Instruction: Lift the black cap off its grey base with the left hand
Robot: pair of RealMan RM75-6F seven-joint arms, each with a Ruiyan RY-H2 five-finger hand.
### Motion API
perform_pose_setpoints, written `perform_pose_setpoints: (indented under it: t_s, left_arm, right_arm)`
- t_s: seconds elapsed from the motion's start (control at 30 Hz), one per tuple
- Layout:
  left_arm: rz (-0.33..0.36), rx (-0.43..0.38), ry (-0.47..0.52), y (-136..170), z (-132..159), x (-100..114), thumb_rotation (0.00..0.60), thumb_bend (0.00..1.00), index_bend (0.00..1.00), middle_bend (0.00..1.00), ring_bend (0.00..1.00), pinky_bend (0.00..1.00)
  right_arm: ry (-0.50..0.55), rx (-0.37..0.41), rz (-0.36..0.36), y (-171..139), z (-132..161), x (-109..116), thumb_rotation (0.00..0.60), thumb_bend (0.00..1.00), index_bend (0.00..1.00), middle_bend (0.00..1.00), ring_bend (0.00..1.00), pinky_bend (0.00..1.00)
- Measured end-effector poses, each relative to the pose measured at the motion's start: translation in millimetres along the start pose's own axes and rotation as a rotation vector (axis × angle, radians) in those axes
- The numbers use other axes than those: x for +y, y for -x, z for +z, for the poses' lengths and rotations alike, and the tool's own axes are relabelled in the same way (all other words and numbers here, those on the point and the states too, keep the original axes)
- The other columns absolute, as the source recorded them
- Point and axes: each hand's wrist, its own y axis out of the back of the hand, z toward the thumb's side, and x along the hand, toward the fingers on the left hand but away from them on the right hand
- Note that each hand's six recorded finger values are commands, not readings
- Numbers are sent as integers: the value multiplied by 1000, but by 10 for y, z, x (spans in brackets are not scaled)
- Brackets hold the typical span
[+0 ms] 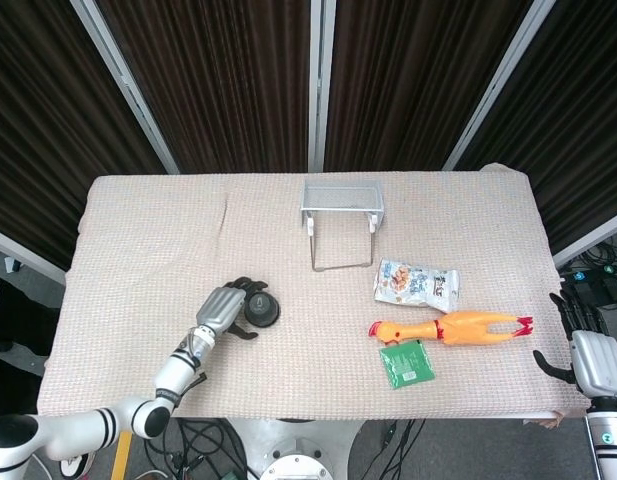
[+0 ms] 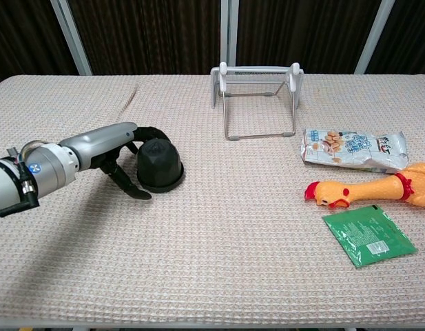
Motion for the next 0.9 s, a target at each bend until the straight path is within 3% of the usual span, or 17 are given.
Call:
perform_pose_setpoints:
  t_s: [0.6,0.9]
  left_arm:
    - [-14,-9,19,-82,-5,-44,600,85,166,234,132,226]
    - [-8,-29,37,-93,50,-54,600,156,202,282,179,264]
  right_arm:
    - [1,-15,9,14,-45,-33,600,188,0,0,0,0]
    - [2,-20,13,14,-62,-49,600,188,0,0,0,0]
